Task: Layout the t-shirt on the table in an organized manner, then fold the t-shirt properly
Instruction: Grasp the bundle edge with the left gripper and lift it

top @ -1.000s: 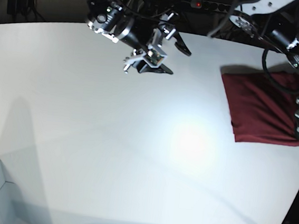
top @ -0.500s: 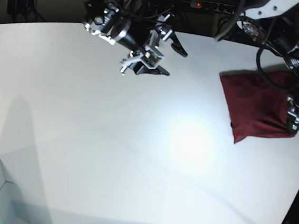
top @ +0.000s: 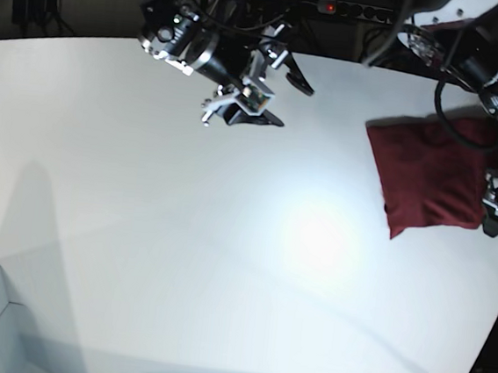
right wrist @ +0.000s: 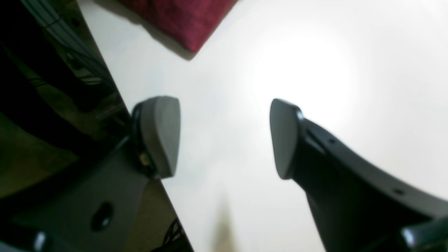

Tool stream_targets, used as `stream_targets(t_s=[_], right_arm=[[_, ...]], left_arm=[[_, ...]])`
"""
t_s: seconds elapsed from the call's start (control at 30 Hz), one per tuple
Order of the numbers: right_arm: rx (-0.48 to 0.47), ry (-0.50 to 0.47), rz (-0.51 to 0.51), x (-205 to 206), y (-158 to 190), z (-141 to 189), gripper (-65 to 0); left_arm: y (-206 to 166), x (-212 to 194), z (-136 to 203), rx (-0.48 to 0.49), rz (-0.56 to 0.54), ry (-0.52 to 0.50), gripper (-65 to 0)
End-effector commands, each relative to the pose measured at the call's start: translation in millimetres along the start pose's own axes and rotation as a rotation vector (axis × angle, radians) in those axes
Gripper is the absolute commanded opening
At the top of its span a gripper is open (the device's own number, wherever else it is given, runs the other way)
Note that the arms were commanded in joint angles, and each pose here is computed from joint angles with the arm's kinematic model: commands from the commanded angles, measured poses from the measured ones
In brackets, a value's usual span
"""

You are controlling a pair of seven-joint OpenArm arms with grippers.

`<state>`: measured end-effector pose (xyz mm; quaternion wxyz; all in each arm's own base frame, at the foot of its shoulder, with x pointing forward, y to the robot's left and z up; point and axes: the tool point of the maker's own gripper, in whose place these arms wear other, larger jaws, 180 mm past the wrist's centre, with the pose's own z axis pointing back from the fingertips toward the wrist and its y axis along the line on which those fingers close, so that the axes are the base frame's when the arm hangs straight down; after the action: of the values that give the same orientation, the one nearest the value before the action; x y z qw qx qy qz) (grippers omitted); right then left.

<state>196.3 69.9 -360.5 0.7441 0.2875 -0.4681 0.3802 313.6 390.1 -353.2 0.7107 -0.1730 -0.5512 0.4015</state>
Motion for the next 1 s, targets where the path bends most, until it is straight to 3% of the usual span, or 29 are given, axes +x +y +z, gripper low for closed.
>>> stream_targets(t_s=[0.0, 0.23, 0.43, 0.8, 0.97], right_arm=[[0.003, -0.064, -0.006, 17, 0, 0, -25.4], [0.008, -0.063, -0.007, 16, 2, 0, -25.4], [0.008, -0.064, -0.011, 16, 3, 0, -25.4], [0.008, -0.056, -0.021, 12, 6, 3, -25.4], [0.008, -0.056, -0.021, 12, 6, 3, -25.4]], left_arm=[[-6, 22, 6, -0.018, -0.046, -0.043, -18.3], [10, 8, 28, 0.038, -0.133, 0.057, -17.9], [2, -32, 21, 0.032, -0.276, 0.218, -17.9], [20, -45, 20, 0.127, -0.377, 0.301, -17.8], [16, -78, 9, 0.113, -0.435, 0.4, -18.0]])
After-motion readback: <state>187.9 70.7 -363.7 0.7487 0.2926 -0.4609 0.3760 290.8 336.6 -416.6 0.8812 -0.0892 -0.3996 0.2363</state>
